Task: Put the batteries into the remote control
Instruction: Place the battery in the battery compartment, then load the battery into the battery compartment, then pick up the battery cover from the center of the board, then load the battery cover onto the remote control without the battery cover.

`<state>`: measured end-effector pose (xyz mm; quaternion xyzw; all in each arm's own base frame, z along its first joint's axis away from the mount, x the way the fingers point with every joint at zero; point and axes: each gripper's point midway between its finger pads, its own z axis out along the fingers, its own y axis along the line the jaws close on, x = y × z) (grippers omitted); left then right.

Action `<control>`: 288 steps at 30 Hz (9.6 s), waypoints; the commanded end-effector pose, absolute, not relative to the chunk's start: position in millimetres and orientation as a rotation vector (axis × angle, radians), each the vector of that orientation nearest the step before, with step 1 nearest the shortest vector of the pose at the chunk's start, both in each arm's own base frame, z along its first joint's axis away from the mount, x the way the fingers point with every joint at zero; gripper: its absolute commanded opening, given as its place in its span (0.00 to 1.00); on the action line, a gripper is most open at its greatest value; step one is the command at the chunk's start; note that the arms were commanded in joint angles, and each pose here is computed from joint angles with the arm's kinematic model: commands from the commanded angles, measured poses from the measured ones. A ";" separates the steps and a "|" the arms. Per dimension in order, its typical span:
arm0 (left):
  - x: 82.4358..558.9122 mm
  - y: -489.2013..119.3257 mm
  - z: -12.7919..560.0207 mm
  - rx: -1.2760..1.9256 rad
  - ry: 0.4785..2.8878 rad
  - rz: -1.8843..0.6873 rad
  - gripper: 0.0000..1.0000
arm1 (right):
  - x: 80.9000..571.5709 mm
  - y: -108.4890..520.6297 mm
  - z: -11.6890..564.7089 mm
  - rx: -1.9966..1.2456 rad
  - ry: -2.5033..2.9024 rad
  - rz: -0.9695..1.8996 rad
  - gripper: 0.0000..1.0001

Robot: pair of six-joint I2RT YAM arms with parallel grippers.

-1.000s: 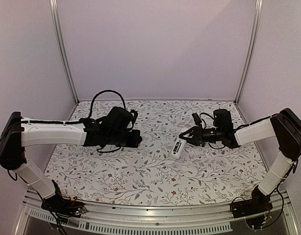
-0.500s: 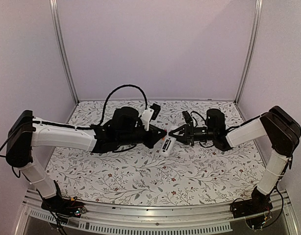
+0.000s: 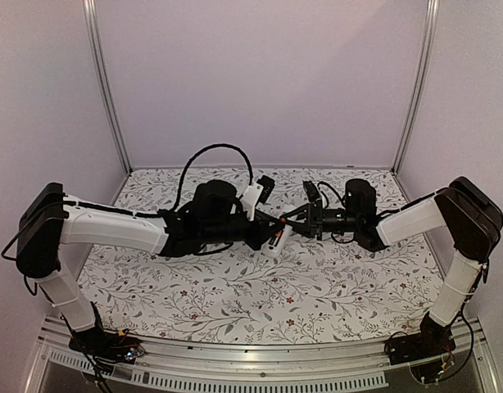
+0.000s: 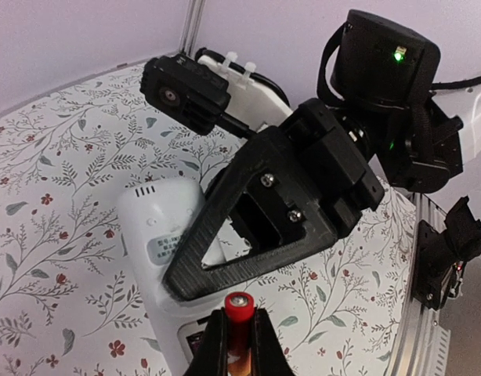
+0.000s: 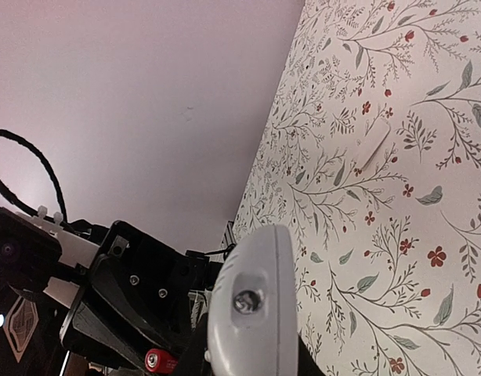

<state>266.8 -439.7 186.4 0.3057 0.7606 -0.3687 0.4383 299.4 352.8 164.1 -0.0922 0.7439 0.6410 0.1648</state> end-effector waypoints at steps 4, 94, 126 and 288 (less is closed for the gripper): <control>266.9 -448.8 185.1 0.741 1.896 -0.932 0.00 | 300.1 357.9 183.2 -0.295 2.036 1.868 0.00; 289.9 -405.3 178.6 -0.364 2.093 -1.415 1.00 | 323.1 354.1 221.3 -0.170 1.771 1.722 0.00; 301.4 -411.4 176.3 -0.495 2.006 -1.523 0.80 | 310.0 359.4 215.9 -0.214 1.765 1.615 0.00; 250.6 -378.4 145.4 0.971 2.375 -0.404 0.28 | 319.3 339.3 113.8 0.034 2.120 1.752 0.00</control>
